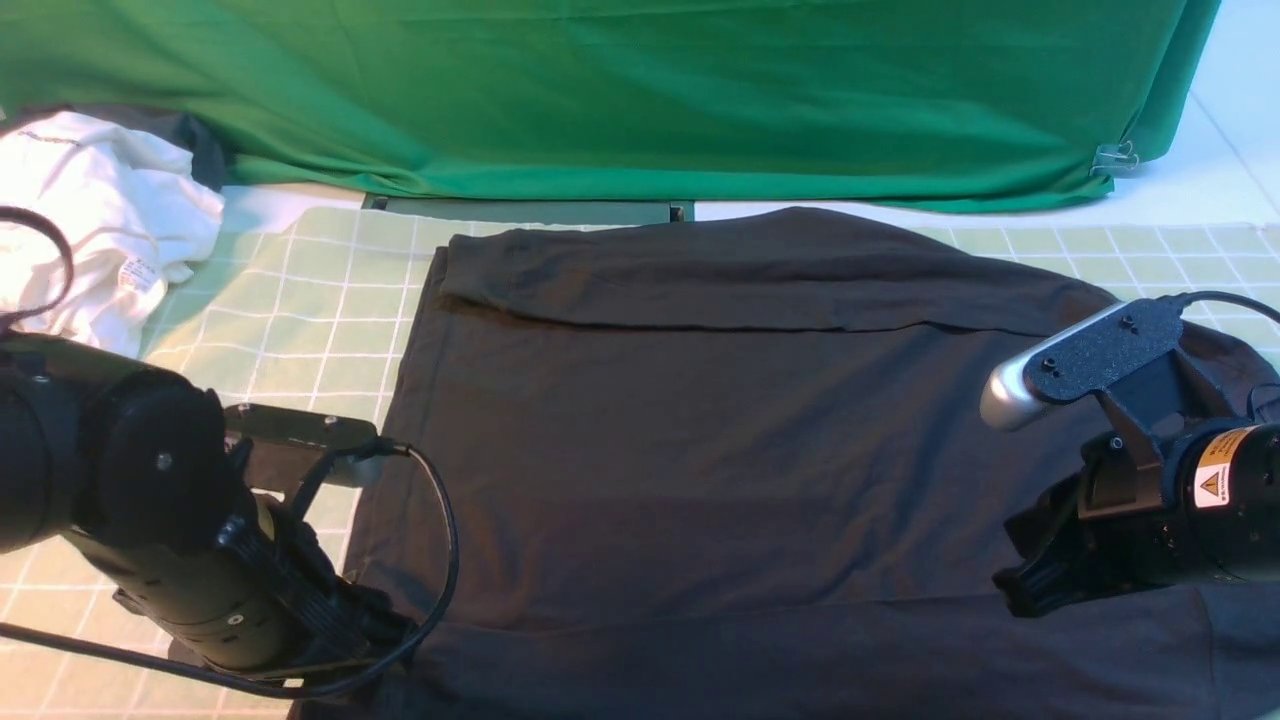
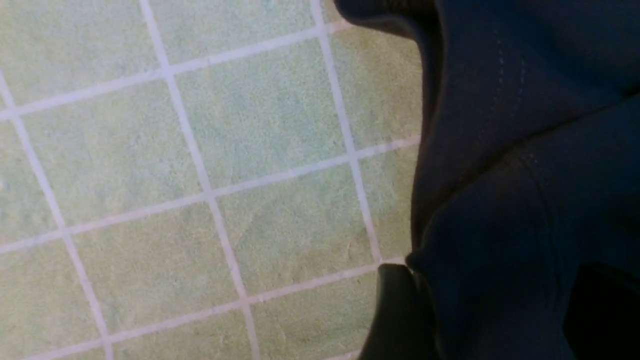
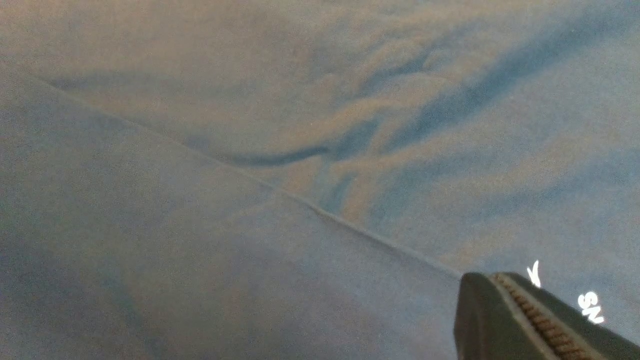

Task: Fold a long-sleeved shirt over a green coffee tablecloth.
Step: 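Grasp the left edge of the dark T-shirt lying flat on the table, then fold the left side of the black T-shirt inward over its body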

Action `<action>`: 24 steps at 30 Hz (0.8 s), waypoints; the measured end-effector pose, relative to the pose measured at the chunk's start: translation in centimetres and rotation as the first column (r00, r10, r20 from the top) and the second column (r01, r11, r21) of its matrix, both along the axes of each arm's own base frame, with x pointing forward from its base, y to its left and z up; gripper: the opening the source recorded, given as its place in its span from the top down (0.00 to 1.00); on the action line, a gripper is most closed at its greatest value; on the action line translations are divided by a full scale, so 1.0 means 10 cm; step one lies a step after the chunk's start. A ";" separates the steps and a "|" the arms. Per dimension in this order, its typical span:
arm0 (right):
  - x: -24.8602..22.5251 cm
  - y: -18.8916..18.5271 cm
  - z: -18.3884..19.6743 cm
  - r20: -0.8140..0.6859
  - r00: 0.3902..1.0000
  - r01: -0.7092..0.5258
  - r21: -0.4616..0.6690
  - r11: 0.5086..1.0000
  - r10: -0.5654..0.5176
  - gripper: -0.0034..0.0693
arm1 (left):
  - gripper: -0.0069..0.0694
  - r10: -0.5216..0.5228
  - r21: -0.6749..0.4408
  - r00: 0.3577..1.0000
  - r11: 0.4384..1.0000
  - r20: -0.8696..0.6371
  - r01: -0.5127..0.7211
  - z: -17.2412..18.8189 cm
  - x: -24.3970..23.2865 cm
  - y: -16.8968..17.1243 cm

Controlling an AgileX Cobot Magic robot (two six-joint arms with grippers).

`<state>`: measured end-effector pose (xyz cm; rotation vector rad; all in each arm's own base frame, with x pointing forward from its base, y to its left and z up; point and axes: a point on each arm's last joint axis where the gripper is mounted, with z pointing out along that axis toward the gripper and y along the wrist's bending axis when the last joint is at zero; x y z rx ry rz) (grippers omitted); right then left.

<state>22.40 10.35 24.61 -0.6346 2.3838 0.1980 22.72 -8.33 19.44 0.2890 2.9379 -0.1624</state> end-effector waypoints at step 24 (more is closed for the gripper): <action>0.01 0.00 0.01 0.011 1.000 0.001 0.005 1.000 -0.002 0.85 | 0.94 -0.120 -0.039 0.926 0.989 0.358 0.143 1.20 0.15 -0.05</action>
